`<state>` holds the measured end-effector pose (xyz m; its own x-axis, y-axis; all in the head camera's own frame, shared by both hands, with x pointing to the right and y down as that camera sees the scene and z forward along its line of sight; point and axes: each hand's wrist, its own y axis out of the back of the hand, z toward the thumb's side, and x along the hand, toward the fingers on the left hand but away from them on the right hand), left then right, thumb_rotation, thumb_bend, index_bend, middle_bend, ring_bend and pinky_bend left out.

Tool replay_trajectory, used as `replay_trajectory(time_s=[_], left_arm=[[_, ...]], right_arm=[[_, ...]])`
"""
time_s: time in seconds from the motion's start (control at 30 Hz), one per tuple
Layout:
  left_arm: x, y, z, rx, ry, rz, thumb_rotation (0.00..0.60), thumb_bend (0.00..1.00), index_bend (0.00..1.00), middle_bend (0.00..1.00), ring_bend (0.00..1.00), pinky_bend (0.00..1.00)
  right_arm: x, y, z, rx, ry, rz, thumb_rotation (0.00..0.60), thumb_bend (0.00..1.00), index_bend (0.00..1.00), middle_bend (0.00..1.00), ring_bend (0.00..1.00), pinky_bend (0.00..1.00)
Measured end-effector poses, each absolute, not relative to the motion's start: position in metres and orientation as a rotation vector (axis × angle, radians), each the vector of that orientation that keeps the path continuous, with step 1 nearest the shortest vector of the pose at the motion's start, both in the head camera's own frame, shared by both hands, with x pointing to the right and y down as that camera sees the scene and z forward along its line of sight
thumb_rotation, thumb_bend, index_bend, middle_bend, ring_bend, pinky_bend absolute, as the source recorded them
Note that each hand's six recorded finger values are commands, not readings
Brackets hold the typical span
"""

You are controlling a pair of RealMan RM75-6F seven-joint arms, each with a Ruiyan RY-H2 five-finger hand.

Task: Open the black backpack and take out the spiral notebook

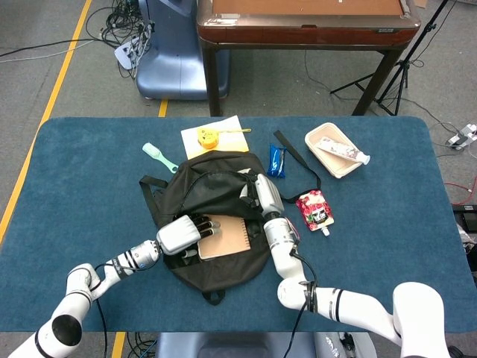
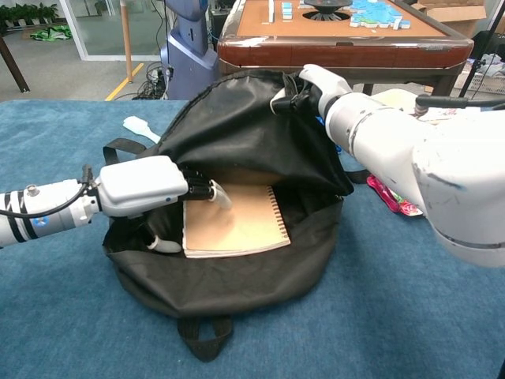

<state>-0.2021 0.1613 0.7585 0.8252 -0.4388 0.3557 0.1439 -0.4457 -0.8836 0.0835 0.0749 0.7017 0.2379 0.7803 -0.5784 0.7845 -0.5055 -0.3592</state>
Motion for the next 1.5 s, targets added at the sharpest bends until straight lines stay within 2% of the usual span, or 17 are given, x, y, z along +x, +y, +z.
replay_trajectory(time_s=[0.4,0.63,0.93,1.17,1.5], left_arm=[[-0.196,0.157,0.763,-2.014,0.342,-0.717,0.6,0.18,0.24,0.21,0.22,0.29],[-0.193,0.156,0.764,-2.032,0.359,-0.719,0.6,0.35,0.3,0.23,0.27,0.29],[-0.191,0.158,0.762,-2.049,0.381,-0.707,0.6,0.45,0.46,0.42,0.38,0.31],[-0.191,0.158,0.751,-2.125,0.477,-0.644,0.6,0.46,0.59,0.6,0.52,0.42],[-0.198,0.152,0.714,-2.275,0.732,-0.449,0.6,0.46,0.62,0.65,0.56,0.46]], right_arm=[[0.083,0.074,0.704,2.461,1.56,-1.151,0.6,1.0,0.57,0.29,0.21,0.19],[0.084,0.072,0.704,2.457,1.569,-1.152,0.6,1.0,0.57,0.29,0.21,0.19],[0.085,0.068,0.704,2.439,1.581,-1.153,0.6,1.0,0.57,0.29,0.21,0.19],[0.091,0.058,0.703,2.41,1.605,-1.161,0.6,1.0,0.56,0.28,0.2,0.19],[0.095,0.061,0.709,2.408,1.551,-1.147,0.6,1.0,0.55,0.28,0.21,0.19]])
